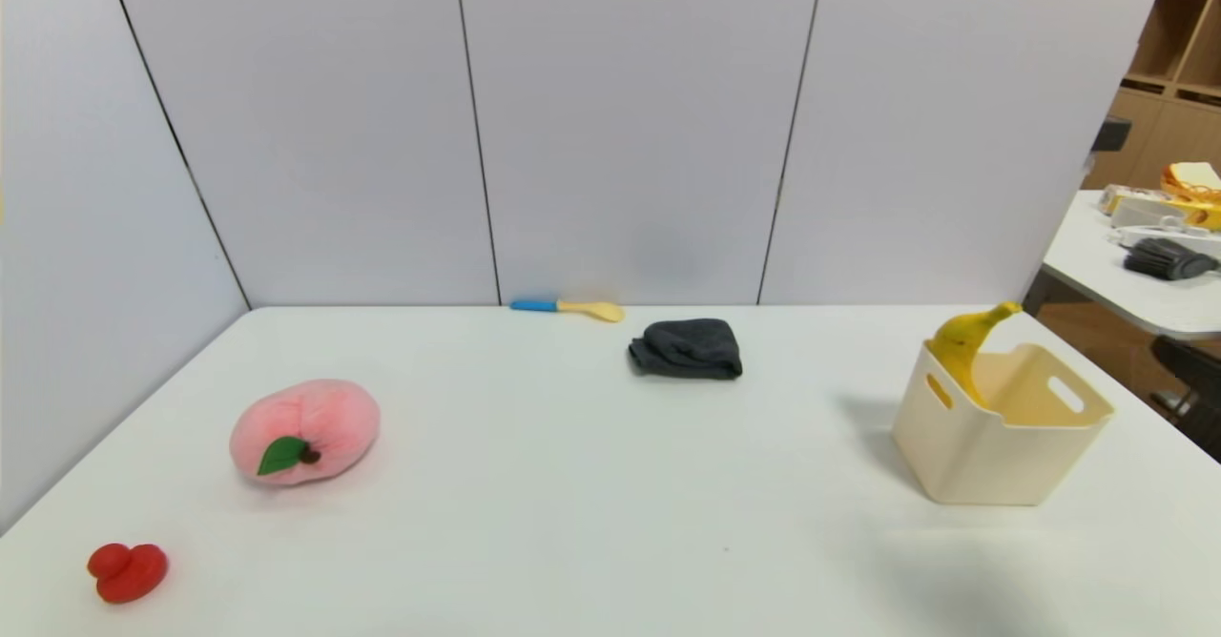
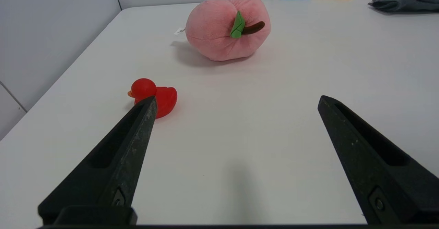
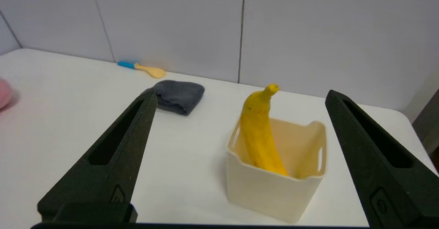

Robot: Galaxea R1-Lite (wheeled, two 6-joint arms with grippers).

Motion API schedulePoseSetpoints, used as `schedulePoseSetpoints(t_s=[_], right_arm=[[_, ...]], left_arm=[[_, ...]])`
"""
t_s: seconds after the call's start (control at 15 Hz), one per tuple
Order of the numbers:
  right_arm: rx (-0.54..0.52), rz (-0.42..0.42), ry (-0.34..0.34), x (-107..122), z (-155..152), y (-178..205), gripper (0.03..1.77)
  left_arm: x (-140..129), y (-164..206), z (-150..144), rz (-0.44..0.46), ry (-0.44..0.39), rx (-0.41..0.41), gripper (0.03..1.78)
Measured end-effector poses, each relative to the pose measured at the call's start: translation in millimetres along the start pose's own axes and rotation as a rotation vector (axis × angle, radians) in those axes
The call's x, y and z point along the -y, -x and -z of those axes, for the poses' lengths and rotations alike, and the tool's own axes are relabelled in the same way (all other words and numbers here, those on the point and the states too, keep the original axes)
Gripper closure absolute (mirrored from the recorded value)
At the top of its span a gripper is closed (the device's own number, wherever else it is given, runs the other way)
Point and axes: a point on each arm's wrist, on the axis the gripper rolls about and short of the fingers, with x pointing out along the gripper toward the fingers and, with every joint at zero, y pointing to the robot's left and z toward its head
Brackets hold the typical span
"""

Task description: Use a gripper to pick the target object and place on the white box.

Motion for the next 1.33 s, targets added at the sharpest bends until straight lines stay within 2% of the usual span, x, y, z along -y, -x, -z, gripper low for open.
schedulePoseSetpoints(t_s=[0.2, 0.47, 0.67, 0.93, 1.13, 1.33], right_arm=[[-0.004, -0.042, -0.004, -20.9, 17.7, 30.2, 0.11], [-0.003, -0.075, -0.005, -37.2, 46.4, 62.0, 0.11], [0.006, -0.031, -0.004, -41.0, 71.4, 76.0, 0.11], [-0.028, 0.094, -0.02, -41.7, 101.2, 90.0, 0.11], [-0.065, 0.181, -0.049, -41.9, 113.0, 97.1, 0.11], [-0.026, 0.209, -0.053, -43.6, 118.2, 104.6, 0.11]], left_arm=[[0.0, 0.0, 0.0, 0.0, 0.0, 0.0, 0.12], [0.0, 0.0, 0.0, 0.0, 0.0, 0.0, 0.12], [0.0, 0.0, 0.0, 0.0, 0.0, 0.0, 0.12], [0.0, 0.0, 0.0, 0.0, 0.0, 0.0, 0.12], [0.0, 0.0, 0.0, 0.0, 0.0, 0.0, 0.12], [0.0, 0.0, 0.0, 0.0, 0.0, 0.0, 0.12]])
